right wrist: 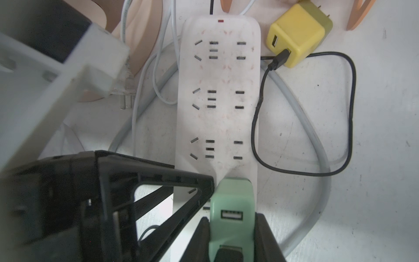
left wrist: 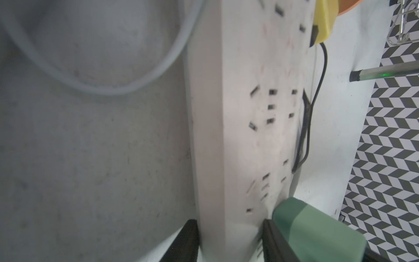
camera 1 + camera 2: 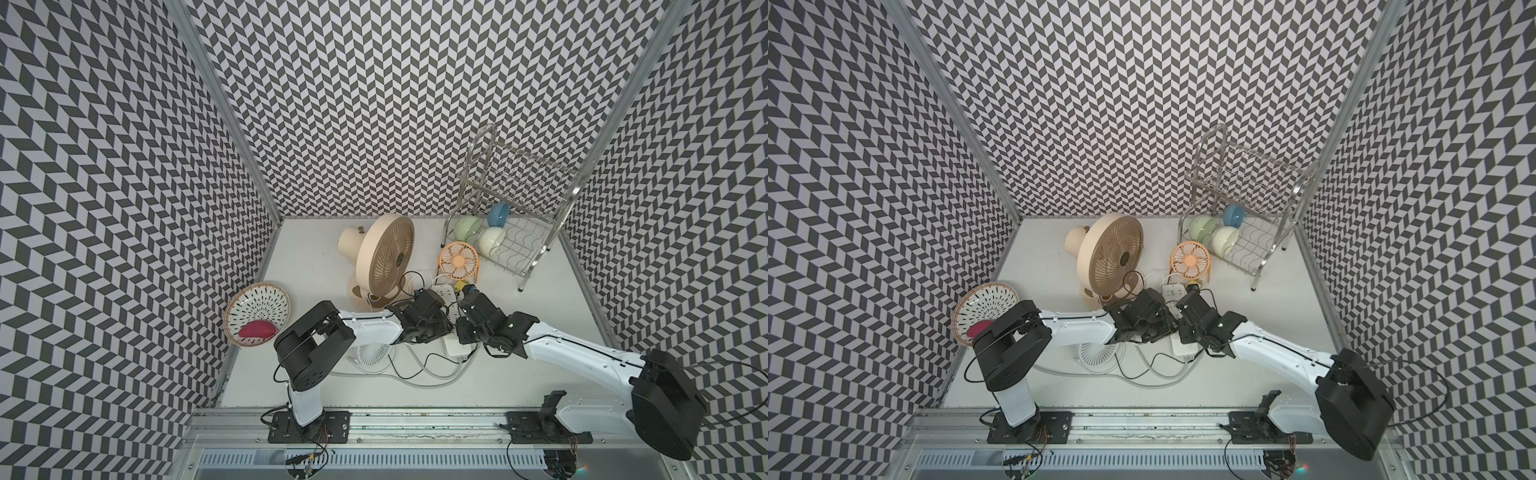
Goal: Unplug the desk fan from the power strip
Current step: Remove the plug from the socket.
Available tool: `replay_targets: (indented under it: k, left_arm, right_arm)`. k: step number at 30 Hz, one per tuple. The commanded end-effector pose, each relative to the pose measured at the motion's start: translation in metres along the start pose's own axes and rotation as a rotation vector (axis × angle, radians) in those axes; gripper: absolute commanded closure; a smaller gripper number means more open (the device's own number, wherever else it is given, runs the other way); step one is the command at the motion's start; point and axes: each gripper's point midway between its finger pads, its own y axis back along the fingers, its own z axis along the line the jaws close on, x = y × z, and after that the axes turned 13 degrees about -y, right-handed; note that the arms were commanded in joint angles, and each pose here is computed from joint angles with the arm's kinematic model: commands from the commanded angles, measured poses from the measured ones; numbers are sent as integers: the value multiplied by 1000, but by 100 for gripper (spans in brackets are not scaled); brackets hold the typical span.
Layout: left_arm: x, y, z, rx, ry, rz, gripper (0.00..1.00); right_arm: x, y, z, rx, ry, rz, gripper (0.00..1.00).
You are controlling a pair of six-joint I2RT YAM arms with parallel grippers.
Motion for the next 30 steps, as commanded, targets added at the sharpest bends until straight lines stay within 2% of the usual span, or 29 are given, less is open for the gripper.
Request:
replay_targets:
  k: [1,3,6,8,10,12,14,16,18,21,25,28,30]
  left_arm:
    - [24,-13,40,-151,26,72,56]
    - [25,-13,43,-158,33,72,58]
    - [27,-13,47,-165,46,74,59]
    - [28,-14,49,-164,53,78,59]
    - [29,-15,50,-163,57,85,59]
    - [30,-16,53,-166,67,90,59]
    - [32,-16,55,-164,75,91,59]
    - [33,-17,56,-164,82,95,59]
    - [33,-18,57,-162,83,100,59]
    - [35,-18,59,-164,91,102,59]
    - [36,-19,59,-159,95,107,59]
    - [37,-20,61,-160,102,110,60]
    - [38,-20,61,-159,103,111,60]
  right_arm:
    - [-1,14,40,-183,12,1,81]
    - [-11,18,41,-188,0,-50,81]
    - [-16,17,21,-35,29,-45,83]
    - [-12,17,36,-119,49,-20,82]
    - [-17,26,46,-207,21,-61,82]
    - [-25,29,34,-136,12,-107,82]
    - [-24,28,30,-79,18,-74,83]
    - [-17,29,48,-191,30,-34,83]
    - [-18,35,53,-249,0,-62,83]
    - [-25,35,32,-113,-7,-91,83]
    - [-23,41,45,-218,-17,-92,83]
    - [-33,44,21,-88,-28,-162,84]
    - [-31,44,27,-106,-9,-126,85]
